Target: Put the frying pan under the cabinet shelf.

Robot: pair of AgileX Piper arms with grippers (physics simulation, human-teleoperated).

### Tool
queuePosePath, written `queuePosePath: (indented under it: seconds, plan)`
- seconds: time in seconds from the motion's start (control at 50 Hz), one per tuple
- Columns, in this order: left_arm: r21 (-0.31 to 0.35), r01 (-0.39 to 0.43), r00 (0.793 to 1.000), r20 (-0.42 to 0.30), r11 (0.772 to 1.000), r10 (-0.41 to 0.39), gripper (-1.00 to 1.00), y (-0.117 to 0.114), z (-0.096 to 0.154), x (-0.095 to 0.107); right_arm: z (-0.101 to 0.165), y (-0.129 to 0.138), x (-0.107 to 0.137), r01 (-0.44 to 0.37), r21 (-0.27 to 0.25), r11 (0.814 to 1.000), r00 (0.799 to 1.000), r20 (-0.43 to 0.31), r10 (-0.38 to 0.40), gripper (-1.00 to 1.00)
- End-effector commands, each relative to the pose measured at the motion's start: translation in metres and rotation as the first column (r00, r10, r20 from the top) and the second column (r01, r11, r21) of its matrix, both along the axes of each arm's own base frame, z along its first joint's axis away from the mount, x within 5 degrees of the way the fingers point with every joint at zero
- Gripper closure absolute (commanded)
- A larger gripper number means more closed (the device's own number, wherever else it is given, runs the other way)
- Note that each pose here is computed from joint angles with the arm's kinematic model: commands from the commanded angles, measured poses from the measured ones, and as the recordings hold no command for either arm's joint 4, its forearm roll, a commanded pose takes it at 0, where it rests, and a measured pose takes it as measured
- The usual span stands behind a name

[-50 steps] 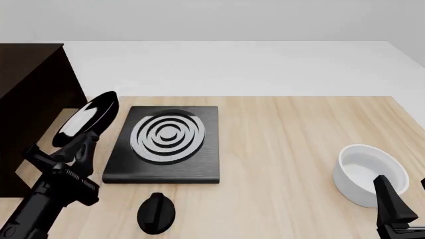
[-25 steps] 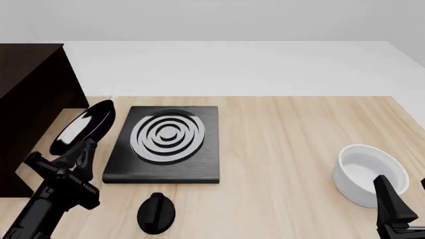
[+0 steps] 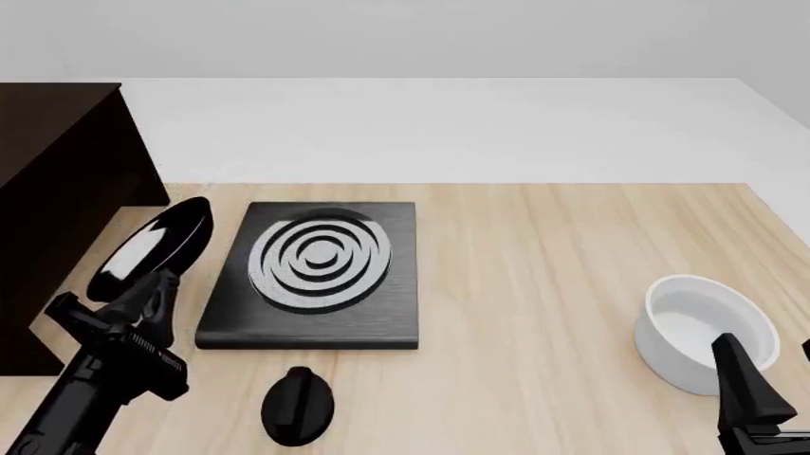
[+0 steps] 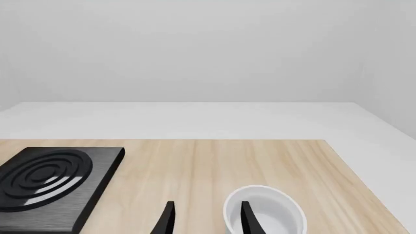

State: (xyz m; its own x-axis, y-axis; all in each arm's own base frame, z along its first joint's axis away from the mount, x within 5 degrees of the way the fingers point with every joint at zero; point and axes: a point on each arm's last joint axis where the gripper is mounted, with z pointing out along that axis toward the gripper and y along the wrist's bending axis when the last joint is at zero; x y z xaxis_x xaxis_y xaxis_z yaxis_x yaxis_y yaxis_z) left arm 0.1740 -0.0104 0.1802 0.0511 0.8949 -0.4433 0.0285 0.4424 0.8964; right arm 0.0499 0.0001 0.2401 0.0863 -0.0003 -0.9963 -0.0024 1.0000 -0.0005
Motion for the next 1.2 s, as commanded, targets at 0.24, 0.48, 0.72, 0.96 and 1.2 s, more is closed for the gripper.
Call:
queuePosePath:
  seconds: [0.24, 0.48, 0.72, 0.96, 1.2]
  plan:
    - [0.016, -0.023, 1.0, 0.015, 1.0, 0.023, 1.0, 0.004, 0.001, 0.006, 0.0, 0.0, 0.0, 0.0, 0.0, 1.0, 1.0, 0.0, 0.0, -1.0]
    - [0.021, -0.045, 0.999, -0.005, 0.999, 0.045, 1.0, 0.008, -0.002, 0.013, 0.0, 0.0, 0.0, 0.0, 0.0, 1.0, 1.0, 0.0, 0.0, -1.0]
    - [0.027, -0.062, 0.998, -0.01, 0.998, 0.062, 1.0, 0.011, -0.003, 0.016, 0.0, 0.0, 0.0, 0.0, 0.0, 1.0, 1.0, 0.0, 0.0, -1.0]
    - [0.019, -0.068, 0.998, -0.009, 0.998, 0.068, 1.0, 0.012, -0.003, 0.022, 0.0, 0.0, 0.0, 0.0, 0.0, 1.0, 1.0, 0.0, 0.0, -1.0]
    - [0.014, -0.063, 0.998, -0.013, 0.998, 0.063, 1.0, 0.011, -0.004, 0.033, 0.0, 0.0, 0.0, 0.0, 0.0, 1.0, 1.0, 0.0, 0.0, -1.0]
